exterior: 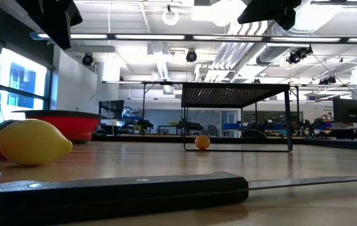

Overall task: Pick & Place Fruit
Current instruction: Put the yellow lemon into the strainer bowl

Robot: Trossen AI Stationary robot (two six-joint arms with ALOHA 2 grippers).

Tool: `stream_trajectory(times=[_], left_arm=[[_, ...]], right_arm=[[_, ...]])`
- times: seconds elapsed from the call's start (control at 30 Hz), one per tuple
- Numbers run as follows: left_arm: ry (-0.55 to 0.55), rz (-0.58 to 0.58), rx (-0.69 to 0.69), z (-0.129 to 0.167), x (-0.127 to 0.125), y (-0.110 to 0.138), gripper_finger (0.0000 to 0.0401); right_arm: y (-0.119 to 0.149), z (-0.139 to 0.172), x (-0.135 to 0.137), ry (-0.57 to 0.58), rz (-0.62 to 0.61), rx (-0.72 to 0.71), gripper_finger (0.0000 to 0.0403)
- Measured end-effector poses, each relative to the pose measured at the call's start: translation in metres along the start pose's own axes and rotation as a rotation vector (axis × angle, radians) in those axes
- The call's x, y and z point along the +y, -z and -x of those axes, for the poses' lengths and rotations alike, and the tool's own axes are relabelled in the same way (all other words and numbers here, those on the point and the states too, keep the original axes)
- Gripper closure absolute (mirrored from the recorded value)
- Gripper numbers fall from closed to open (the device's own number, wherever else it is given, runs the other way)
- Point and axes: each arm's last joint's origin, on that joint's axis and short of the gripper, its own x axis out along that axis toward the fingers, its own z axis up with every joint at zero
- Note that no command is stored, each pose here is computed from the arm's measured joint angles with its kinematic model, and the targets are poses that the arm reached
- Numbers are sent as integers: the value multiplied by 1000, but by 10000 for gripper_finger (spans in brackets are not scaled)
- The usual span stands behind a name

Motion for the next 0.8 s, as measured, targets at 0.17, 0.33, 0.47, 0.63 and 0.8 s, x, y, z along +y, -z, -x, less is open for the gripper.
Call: stream_trajectory(times=[0.17, 0.33, 0.47, 0.63, 0.8], left_arm=[[-1, 15, 1, 0, 0, 0, 118], [-1, 18, 1, 0, 0, 0, 118], [-8, 40, 7, -3, -1, 0, 118], [-40, 37, 43, -19, -3, 2, 118], [-87, 24, 106, -42, -6, 6, 118]], right_arm=[[0, 0, 0, 0, 0, 0, 400], [0, 0, 0, 0, -1, 0, 400], [0, 0, 0, -3, -2, 1, 400], [0, 0, 0, -3, -2, 2, 400], [0, 0, 0, -2, -1, 3, 400]])
